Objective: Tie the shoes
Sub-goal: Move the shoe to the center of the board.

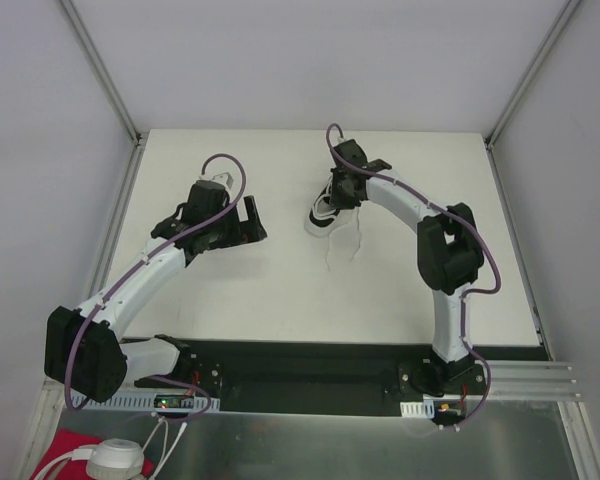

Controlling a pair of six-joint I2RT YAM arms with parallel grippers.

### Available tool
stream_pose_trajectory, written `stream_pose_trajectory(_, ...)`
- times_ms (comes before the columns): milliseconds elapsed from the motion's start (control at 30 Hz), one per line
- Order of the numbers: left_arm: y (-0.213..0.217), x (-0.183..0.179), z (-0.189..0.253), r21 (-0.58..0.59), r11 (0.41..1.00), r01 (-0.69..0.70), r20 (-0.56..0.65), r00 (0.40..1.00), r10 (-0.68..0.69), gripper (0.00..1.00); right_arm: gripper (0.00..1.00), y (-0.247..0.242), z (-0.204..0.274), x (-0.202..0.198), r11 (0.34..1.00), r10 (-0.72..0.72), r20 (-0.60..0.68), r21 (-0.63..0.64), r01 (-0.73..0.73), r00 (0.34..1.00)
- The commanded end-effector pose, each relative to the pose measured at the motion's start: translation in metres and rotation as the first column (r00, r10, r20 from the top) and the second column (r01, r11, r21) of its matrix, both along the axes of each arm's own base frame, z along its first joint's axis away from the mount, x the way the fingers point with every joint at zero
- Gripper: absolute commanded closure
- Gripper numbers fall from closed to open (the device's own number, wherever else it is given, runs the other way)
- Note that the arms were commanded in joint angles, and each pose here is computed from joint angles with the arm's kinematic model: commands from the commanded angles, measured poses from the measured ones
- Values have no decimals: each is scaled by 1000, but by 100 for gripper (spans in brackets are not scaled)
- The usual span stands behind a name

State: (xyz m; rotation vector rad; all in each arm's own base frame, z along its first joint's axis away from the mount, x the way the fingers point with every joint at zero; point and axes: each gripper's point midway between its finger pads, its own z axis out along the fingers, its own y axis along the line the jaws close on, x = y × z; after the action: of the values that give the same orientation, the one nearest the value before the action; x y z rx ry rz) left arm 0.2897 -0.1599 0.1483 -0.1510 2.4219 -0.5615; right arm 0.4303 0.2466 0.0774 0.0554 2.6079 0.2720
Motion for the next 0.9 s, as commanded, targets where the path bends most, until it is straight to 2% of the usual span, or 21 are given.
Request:
stream_pose_trajectory(0, 4, -1, 5, 6, 1000, -21, 10, 1000, 21, 1, 88, -7, 27, -6, 998, 42, 61, -56, -38, 997)
stream_pose_trajectory(67, 3, 2, 10, 6, 1000, -21, 24, 1000, 20, 1, 99, -11, 24, -12, 996, 61, 38, -71, -59, 997)
stream_pose_trajectory(300, 2, 8, 18, 3, 1000, -21, 38, 999, 21, 1, 99, -11, 19, -29, 993, 109, 12, -49, -108, 994)
stream_pose_trajectory(333, 1, 7, 17, 0, 1000, -19, 33, 999, 19, 1, 94, -11, 20, -30, 992, 113, 13, -50, -112, 993)
stream_pose_trajectory(367, 1, 7, 17, -2, 1000, -22, 30, 999, 22, 1, 70, -11, 19, -30, 992, 116, 10, -53, -115, 993)
stream_pose_trajectory(467, 0, 6, 15, -7, 1000, -21, 23, 1000, 22, 1, 58, -10, 16, -27, 991, 126, 7, -56, -125, 992)
stream_pose_trajectory(733, 1, 1, 13, -12, 1000, -29, 16, 999, 29, 1, 60, 6, 9, -8, 991, 127, -6, -40, -127, 992)
stream_pose_trajectory(867, 3, -1, 11, -10, 999, -38, 13, 999, 38, 1, 70, 13, 0, -4, 993, 116, -26, -22, -117, 993)
